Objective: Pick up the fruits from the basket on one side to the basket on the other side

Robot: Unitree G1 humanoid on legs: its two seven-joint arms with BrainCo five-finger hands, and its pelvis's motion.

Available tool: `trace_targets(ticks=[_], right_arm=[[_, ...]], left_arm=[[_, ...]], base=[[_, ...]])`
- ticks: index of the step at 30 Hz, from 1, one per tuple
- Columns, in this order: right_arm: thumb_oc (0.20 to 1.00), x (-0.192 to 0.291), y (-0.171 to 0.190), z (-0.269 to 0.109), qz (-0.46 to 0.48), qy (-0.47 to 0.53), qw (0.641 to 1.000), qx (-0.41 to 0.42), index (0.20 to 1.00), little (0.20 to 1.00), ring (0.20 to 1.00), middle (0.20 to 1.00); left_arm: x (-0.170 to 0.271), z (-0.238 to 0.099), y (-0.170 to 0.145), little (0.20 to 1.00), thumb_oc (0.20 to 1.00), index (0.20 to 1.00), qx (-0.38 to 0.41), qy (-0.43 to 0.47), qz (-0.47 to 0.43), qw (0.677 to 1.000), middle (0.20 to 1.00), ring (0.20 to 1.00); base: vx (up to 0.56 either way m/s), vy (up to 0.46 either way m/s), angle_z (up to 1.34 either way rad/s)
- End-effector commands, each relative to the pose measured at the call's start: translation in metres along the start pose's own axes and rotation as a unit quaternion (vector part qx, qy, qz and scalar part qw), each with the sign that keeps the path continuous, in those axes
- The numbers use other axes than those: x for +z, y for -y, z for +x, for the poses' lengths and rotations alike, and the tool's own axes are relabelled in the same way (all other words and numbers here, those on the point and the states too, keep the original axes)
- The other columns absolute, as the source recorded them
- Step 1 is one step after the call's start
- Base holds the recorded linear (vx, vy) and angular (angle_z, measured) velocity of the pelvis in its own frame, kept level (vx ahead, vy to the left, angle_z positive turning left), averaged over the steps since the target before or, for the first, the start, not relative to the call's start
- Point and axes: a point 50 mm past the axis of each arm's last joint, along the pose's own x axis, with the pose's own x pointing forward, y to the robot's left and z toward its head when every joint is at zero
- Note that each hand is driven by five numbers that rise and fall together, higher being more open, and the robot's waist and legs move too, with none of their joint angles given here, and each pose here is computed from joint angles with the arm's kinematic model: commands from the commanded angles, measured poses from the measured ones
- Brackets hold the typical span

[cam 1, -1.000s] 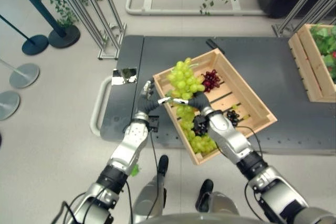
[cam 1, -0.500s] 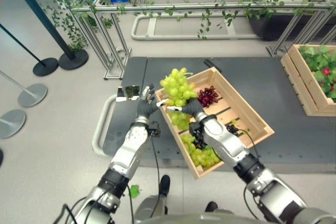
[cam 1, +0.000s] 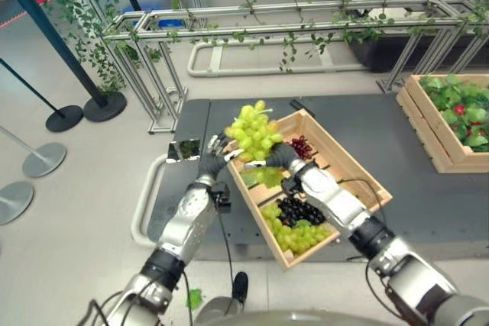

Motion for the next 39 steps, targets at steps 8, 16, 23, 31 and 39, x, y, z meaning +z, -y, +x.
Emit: trace_targets(ticks=[8, 16, 23, 31, 39], right_arm=[[0.2, 0.093, 0.028, 0.007, 0.014, 0.19, 0.981, -0.038, 0.2, 0.2, 0.2, 0.2], [0.2, 0.091, 0.078, -0.001, 0.007, 0.167, 0.98, -0.105, 0.2, 0.2, 0.2, 0.2], [0.2, 0.076, 0.11, -0.02, 0.019, 0.146, 0.976, -0.16, 0.2, 0.2, 0.2, 0.2], [0.2, 0.075, 0.078, 0.007, 0.054, 0.133, 0.984, -0.103, 0.2, 0.2, 0.2, 0.2], [0.2, 0.078, 0.005, 0.037, 0.058, 0.126, 0.99, -0.008, 0.2, 0.2, 0.2, 0.2]], left_arm=[[0.014, -0.006, -0.013, 1.0, 1.0, 1.0, 0.015, 0.052, 0.064, 0.997, 1.0, 1.0], [0.014, -0.018, -0.034, 1.0, 1.0, 1.0, 0.041, 0.054, 0.063, 0.996, 1.0, 1.0], [0.018, -0.028, -0.051, 1.0, 1.0, 1.0, 0.069, 0.062, 0.06, 0.994, 1.0, 1.0], [0.018, -0.008, -0.03, 1.0, 1.0, 1.0, 0.04, 0.056, 0.084, 0.994, 1.0, 1.0], [0.024, 0.016, 0.017, 1.0, 1.0, 1.0, -0.016, 0.062, 0.076, 0.995, 1.0, 1.0]], base=[[0.01, -0.008, -0.03], [0.0, 0.0, 0.0], [0.0, -0.001, 0.0], [0.0, 0.0, 0.0], [0.0, 0.0, 0.0]])
